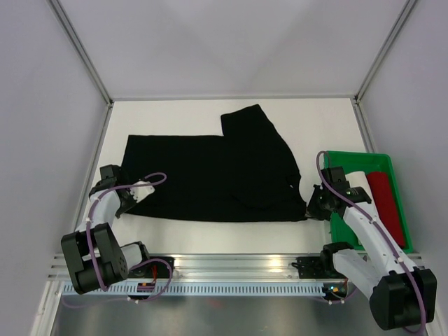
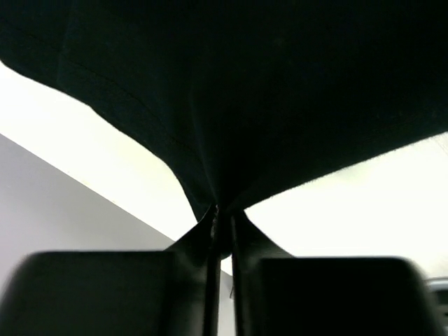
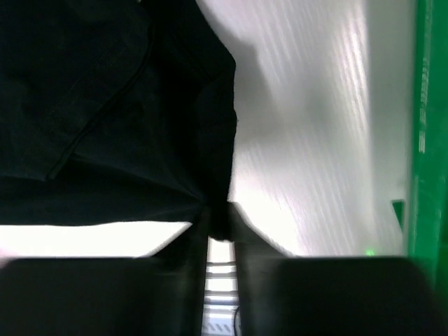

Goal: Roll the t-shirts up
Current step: Fold the tshirt

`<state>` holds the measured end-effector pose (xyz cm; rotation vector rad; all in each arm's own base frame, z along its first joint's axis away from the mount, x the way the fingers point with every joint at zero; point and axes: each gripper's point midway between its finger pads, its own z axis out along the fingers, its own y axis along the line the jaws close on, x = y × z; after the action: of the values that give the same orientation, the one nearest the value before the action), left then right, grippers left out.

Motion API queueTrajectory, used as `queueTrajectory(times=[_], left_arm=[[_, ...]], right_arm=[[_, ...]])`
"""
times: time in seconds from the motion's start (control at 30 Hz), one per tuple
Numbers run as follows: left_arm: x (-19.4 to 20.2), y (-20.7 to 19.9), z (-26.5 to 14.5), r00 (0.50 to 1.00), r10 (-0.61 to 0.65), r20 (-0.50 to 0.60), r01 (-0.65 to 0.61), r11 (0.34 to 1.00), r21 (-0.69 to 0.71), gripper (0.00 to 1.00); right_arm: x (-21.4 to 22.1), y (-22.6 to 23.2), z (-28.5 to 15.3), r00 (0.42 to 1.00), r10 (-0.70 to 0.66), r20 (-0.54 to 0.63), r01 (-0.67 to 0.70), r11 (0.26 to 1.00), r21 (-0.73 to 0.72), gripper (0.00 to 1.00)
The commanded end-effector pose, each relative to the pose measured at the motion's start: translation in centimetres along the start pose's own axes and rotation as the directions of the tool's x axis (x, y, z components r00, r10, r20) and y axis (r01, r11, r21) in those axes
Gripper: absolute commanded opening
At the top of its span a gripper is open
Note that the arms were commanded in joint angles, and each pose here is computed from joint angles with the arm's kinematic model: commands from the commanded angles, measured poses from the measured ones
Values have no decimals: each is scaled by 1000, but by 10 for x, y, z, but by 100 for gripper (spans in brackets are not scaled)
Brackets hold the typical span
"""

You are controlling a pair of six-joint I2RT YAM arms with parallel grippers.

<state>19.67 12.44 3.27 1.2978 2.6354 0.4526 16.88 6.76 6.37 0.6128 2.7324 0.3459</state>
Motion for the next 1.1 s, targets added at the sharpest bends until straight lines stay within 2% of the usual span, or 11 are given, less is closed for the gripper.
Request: queueTrajectory(times=[0.0, 0.07, 0.13, 0.27, 0.37, 0.4, 0.5, 0.53, 0.67, 0.8, 1.07], left_arm=[[15, -2, -6, 996, 60, -69, -59, 998, 21, 14], [18, -4, -6, 994, 63, -86, -60, 998, 37, 44], [21, -4, -7, 992, 59, -107, -55, 998, 44, 57], [7, 31, -29, 998, 22, -56, -25, 998, -51, 61], [-54, 73, -68, 982, -48, 185, 75, 987, -141, 57], [-87, 69, -78, 939, -123, 322, 157, 984, -81, 54], [-178, 31, -116, 859, -47, 510, 45, 999, 15, 53], [-214, -3, -129, 825, 60, 562, -91, 996, 26, 53], [-289, -73, -161, 698, 172, 695, -253, 967, 15, 54], [-333, -144, -160, 632, 303, 713, -422, 907, -12, 58], [-385, -244, -134, 384, 656, 650, -646, 694, -319, 60]], right_arm=[[9, -22, -13, 1000, 7, -6, -7, 993, 117, 31], [7, -20, -11, 1000, 9, -7, -8, 993, 116, 44], [2, -16, -12, 1000, -1, -2, 1, 994, 111, 50], [-42, 1, -26, 991, -51, 125, 38, 994, 100, 51], [-71, 29, -17, 979, -101, 176, 99, 995, 23, 49], [-69, 38, -9, 981, -129, 146, 134, 991, -24, 46], [-69, 52, 21, 984, -161, 72, 167, 982, -87, 39], [-69, 59, 31, 985, -166, 52, 171, 978, -121, 39], [-78, 67, 39, 976, -198, 86, 209, 965, -159, 38], [-85, 68, 37, 966, -233, 111, 249, 956, -153, 39], [-88, 58, 42, 957, -270, 110, 282, 952, -118, 40]])
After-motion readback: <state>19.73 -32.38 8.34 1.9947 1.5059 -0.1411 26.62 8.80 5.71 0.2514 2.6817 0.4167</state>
